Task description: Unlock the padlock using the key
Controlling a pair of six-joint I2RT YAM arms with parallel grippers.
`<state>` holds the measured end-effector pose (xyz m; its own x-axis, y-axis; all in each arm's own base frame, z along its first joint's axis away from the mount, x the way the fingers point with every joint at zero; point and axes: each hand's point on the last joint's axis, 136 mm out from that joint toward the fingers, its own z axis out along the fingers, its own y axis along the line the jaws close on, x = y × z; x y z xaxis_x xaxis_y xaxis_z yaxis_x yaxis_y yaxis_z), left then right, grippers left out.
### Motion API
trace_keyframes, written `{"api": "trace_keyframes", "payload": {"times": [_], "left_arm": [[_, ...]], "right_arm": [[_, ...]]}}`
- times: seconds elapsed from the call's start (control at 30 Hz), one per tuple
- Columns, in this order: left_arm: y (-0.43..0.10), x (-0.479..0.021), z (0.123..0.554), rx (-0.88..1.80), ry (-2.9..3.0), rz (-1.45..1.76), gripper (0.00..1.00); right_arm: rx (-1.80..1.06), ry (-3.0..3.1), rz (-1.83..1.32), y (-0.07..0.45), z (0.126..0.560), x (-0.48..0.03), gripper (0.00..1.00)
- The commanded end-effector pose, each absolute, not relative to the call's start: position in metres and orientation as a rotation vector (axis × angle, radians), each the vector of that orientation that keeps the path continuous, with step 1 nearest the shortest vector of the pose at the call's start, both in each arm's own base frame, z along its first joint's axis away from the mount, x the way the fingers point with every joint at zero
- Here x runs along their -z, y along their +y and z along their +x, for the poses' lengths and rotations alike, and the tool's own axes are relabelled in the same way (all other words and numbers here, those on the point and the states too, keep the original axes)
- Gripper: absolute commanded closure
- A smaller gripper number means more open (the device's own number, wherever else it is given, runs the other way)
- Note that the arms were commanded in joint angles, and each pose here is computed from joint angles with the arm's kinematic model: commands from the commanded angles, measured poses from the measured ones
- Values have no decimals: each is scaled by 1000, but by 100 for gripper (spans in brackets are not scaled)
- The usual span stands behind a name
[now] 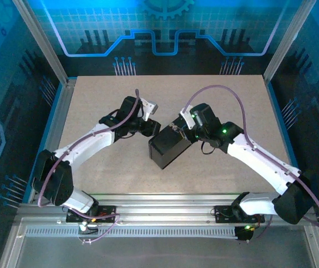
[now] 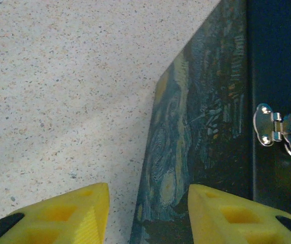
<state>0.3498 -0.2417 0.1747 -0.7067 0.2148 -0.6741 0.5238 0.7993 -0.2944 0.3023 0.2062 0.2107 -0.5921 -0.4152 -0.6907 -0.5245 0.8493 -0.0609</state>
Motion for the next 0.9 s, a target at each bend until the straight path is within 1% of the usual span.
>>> {"api": "trace_keyframes", "payload": {"times": [0.0,0.17,0.37,0.67,0.87], "left_arm": [[-253,-155,327,689,2450,586,54],[-271,-159,320,766,2429,630,55],[-285,-156,320,791,2434,654,55],[-292,-153,325,801,2431,656,55],[-294,-152,327,802,2431,663,55]], "right_arm": [[-197,2195,-417,200,328,-238,100],[-125,2191,-275,191,345,-234,100],[-126,2196,-155,196,363,-228,100],[-166,2195,31,203,383,-215,100],[-173,2178,114,209,399,-218,100]]}}
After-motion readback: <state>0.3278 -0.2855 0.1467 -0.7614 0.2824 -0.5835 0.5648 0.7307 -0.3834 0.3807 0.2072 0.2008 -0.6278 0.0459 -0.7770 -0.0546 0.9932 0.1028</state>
